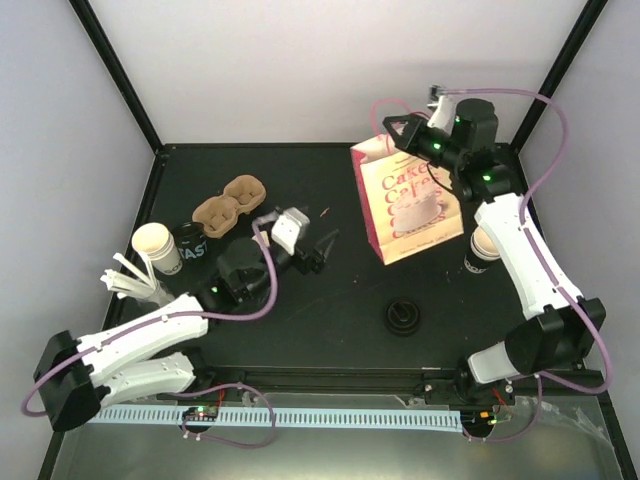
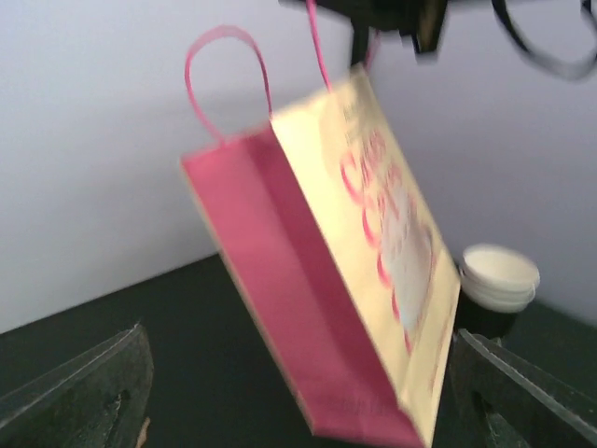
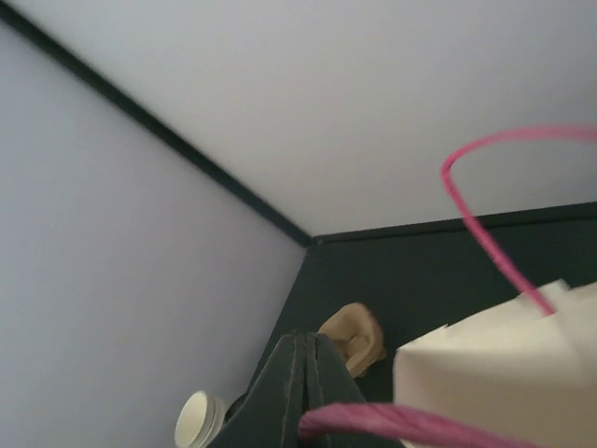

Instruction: Pack the takeout coffee

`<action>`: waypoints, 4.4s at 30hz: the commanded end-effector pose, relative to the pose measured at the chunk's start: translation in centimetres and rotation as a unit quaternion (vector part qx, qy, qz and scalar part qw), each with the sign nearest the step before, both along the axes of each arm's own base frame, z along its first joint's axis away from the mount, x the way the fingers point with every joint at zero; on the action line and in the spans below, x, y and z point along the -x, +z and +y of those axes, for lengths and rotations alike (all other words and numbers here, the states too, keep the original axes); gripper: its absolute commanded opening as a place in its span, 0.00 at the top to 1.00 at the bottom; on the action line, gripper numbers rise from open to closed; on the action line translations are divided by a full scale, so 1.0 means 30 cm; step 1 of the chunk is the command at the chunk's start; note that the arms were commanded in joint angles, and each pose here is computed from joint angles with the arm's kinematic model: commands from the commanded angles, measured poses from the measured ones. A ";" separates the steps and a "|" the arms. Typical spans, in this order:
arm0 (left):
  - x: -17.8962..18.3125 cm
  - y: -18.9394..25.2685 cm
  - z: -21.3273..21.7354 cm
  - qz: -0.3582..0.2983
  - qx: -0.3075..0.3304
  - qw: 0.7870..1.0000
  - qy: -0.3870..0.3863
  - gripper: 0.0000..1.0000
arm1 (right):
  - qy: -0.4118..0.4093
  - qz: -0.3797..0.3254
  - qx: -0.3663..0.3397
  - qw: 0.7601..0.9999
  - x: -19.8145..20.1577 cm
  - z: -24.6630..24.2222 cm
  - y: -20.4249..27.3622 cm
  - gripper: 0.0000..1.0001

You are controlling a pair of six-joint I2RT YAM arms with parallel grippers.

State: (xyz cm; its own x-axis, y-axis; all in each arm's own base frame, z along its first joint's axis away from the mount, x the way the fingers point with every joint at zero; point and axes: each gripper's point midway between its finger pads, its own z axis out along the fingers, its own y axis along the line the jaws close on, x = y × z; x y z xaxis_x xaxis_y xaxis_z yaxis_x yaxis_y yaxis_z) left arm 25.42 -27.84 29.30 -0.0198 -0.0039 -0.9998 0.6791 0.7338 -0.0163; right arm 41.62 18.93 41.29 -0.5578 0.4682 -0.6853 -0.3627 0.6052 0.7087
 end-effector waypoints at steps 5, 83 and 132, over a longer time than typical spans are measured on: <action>-0.080 0.197 0.167 0.146 0.114 0.983 0.002 0.08 | 0.170 -0.116 -0.027 0.978 0.071 0.238 0.174 0.99; -0.396 -0.387 0.771 0.430 0.036 0.796 0.425 0.17 | -0.018 0.093 0.210 0.973 0.560 -0.199 -0.595 0.00; -0.290 -0.059 0.069 0.317 -0.184 0.929 0.061 0.28 | 0.004 0.069 0.225 0.972 0.518 -0.166 -0.547 0.00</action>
State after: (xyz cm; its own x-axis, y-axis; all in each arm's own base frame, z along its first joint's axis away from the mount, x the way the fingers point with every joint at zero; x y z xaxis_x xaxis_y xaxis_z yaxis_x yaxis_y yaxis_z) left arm 34.78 -26.12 28.81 -0.6015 0.1607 -0.7825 0.5272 0.8158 -0.2378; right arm 26.28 14.03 23.11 -0.6991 0.1219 -0.7045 -0.2689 0.8682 0.4170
